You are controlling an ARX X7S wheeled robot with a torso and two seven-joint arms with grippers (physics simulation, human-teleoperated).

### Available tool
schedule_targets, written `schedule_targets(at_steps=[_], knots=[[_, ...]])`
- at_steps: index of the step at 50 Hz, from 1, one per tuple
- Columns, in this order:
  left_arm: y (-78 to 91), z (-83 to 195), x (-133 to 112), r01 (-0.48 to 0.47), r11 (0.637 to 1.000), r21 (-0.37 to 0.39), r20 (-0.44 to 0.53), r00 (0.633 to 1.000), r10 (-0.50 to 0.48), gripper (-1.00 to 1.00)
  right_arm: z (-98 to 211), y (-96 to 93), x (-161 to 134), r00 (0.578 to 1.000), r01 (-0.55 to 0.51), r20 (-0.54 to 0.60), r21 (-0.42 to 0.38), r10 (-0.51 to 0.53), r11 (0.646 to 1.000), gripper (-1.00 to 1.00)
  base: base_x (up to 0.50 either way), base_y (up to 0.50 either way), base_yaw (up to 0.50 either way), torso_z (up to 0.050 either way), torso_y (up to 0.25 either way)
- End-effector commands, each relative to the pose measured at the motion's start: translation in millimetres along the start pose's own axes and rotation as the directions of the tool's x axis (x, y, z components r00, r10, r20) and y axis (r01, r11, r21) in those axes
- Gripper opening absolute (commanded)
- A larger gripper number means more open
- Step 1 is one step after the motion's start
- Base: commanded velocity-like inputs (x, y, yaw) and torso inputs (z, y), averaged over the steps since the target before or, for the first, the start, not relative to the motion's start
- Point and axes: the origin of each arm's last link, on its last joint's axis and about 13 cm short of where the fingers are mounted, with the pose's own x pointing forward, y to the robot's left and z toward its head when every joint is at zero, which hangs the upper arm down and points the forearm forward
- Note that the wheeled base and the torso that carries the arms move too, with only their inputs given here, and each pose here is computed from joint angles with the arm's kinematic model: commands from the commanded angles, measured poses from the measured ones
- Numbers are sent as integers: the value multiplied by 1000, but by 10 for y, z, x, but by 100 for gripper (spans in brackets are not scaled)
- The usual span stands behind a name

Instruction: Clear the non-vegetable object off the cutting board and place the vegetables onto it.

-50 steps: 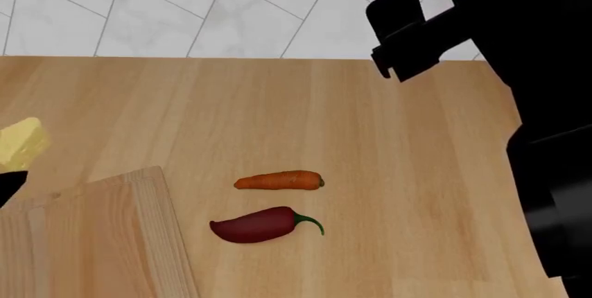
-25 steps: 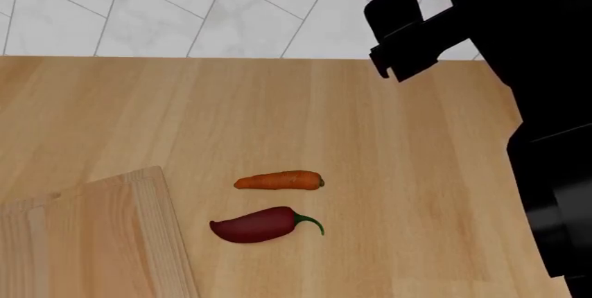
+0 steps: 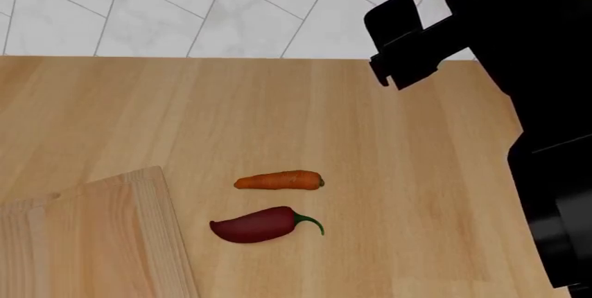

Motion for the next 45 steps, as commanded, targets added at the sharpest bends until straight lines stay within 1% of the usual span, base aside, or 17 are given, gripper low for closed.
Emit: schedule_targets(at_steps=[1,2,7,10,15,18,19,23,27,28,29,31,32,37,40,43,45], knots=[[125,-123,89,-69,996,-62,-38,997,67,-100,20,-2,-6,1000,-2,-1,-5,2,1000,100,0,0,0,0,0],[127,-120,89,-71,995,-64,-38,997,69,100,22,-3,-6,1000,-1,0,-4,1,1000,100,0,0,0,0,0],[134,-51,41,-83,993,-82,-19,996,82,100,31,-7,-10,1000,-1,1,-8,1,1000,100,0,0,0,0,0],[72,43,-30,-51,996,-74,23,998,53,100,12,10,-5,1000,-5,1,-9,5,1000,100,0,0,-1,0,0],[-71,275,-220,26,999,-33,114,993,-22,100,24,19,4,1000,-9,1,-11,9,1000,100,0,0,0,0,0],[-197,382,-377,83,996,26,155,984,-86,100,8,25,6,1000,-9,-2,-10,9,1000,100,0,0,-1,0,0],[-217,400,-405,94,995,27,164,982,-97,100,8,26,6,1000,-10,-1,-9,10,1000,100,0,0,0,0,0],[-341,492,-559,141,986,85,201,967,-156,100,1,24,-1,1000,-9,0,-6,9,1000,100,0,0,0,0,0],[-479,546,-682,200,969,146,214,950,-228,100,-13,16,-18,1000,-7,0,-3,7,1000,100,0,0,0,0,0],[-519,550,-712,227,961,156,198,946,-255,100,-17,11,-22,1000,-6,1,1,6,1000,100,0,0,0,0,0],[-549,571,-736,282,953,110,186,936,-298,100,-20,8,-26,1000,-6,3,1,6,1000,100,0,0,0,0,0],[-589,585,-760,266,950,165,183,938,-295,100,-24,1,-25,1000,-3,2,3,3,1000,100,0,0,0,0,0],[-598,602,-770,290,946,142,180,933,-313,100,-25,1,-26,1000,-2,2,4,2,1000,100,0,0,0,0,0],[-656,681,-848,316,932,177,185,919,-347,100,-17,-4,-19,1000,-3,2,5,3,1000,100,0,0,0,0,0],[-740,715,-926,355,909,220,192,898,-397,100,7,-17,-29,1000,-2,3,0,2,1000,100,0,0,0,0,0],[-847,725,-1003,388,876,288,183,875,-448,100,14,-18,-33,1000,1,4,1,-1,1000,100,0,0,0,0,0],[-905,758,-1049,426,850,309,168,856,-490,100,-18,8,-10,1000,-3,2,6,3,1000,100,0,0,0,0,0]])
